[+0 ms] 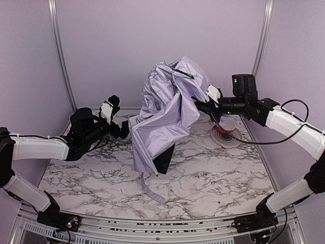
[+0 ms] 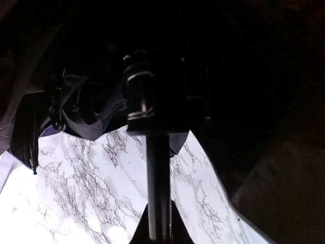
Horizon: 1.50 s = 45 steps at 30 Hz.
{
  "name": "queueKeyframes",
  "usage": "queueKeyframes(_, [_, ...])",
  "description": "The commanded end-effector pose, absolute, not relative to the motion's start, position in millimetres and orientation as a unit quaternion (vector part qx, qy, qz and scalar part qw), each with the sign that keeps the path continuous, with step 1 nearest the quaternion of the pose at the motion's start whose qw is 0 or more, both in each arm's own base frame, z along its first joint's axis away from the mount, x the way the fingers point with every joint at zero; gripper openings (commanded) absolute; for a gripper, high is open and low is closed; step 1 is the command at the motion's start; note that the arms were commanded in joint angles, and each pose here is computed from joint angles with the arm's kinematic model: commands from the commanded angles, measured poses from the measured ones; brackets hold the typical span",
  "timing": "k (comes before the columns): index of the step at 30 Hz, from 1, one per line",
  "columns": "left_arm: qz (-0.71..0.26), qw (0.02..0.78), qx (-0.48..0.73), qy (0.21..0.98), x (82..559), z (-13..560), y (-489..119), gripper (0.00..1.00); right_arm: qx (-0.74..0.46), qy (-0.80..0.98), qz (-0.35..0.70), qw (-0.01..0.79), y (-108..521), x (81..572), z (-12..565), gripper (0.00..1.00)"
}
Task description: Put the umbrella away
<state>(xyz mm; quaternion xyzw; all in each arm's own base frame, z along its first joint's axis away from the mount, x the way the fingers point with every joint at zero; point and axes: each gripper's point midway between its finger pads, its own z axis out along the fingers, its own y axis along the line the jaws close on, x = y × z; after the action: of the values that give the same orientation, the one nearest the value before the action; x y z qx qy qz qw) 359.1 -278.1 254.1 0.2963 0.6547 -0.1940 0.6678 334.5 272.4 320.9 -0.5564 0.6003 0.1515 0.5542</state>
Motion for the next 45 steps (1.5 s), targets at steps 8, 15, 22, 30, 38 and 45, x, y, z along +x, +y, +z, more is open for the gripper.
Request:
queueKeyframes(8, [-0.214,0.648,0.357,0.638,303,244,-260,0.81,-0.494,0.56,0.084,0.66,248,357,441,0.0])
queueKeyframes(15, [-0.275,0.6,0.348,0.666,303,220,-285,0.76,-0.512,0.522,0.1,0.675,255,346,474,0.0])
queueKeyframes(22, [-0.263,0.607,0.345,0.666,325,210,-303,0.99,-0.532,0.49,0.137,0.677,264,329,494,0.0])
queueKeyframes(30, [-0.287,0.588,0.409,0.636,301,196,-346,0.91,-0.548,0.463,0.16,0.677,269,314,502,0.0])
queueKeyframes(38, [-0.301,0.574,0.415,0.639,294,187,-354,0.35,-0.571,0.445,0.165,0.67,268,299,506,0.0])
queueKeyframes(45, [-0.301,0.568,0.412,0.646,286,176,-338,0.03,-0.594,0.435,0.153,0.659,262,287,505,0.0])
